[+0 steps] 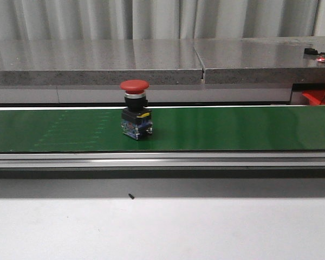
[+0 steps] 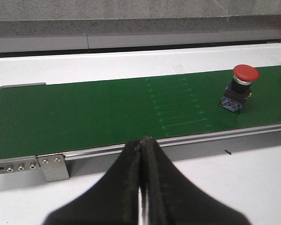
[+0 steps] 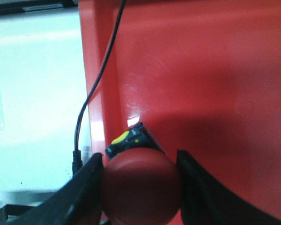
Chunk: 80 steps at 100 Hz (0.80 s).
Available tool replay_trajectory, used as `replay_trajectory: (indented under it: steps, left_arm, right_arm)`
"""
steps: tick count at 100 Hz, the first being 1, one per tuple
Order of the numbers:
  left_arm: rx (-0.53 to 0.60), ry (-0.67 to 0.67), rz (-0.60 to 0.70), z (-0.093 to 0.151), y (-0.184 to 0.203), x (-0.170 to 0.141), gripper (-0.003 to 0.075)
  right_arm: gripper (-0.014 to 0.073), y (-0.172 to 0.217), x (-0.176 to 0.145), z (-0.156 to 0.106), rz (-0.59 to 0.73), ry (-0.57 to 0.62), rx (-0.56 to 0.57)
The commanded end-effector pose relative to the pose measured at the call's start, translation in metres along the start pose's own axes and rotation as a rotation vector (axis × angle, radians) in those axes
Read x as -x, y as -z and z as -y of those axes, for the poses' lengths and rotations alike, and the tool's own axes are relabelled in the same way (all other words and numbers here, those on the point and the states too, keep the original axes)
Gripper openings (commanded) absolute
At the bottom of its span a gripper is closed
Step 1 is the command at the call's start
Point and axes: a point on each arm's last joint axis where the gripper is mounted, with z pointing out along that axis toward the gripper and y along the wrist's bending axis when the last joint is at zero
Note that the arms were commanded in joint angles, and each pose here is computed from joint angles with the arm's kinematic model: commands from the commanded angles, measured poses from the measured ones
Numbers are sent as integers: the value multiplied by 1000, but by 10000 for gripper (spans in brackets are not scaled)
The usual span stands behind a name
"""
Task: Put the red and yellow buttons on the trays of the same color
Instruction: 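Lower the held red button into the red tray and release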
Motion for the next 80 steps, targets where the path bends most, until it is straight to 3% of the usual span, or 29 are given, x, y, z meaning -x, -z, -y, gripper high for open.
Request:
replay_trajectory:
  steps: [1, 19, 33, 40, 59, 66, 80]
  left_arm:
    - [-16, 16, 88, 2, 4, 13, -19]
    - [-16, 16, 88, 2, 4, 13, -19]
    - [-16, 16, 88, 2, 4, 13, -19]
    - [-16, 16, 88, 2, 4, 13, -19]
    - [-16, 16, 88, 2, 4, 13, -19]
    - [-16, 16, 88, 2, 4, 13, -19]
    - [-16, 16, 88, 2, 4, 13, -19]
  right_arm:
    - [112, 30, 15, -1, 111, -5, 5]
    - [120, 20, 12, -1, 82, -3, 8]
    - [179, 16, 12, 0, 76, -4, 8]
    - [239, 16, 13, 0, 85, -4, 7]
    - [524, 16, 13, 0, 86, -4, 7]
    - [566, 16, 13, 0, 86, -4, 7]
    - [561, 20, 11, -2, 80, -13, 20]
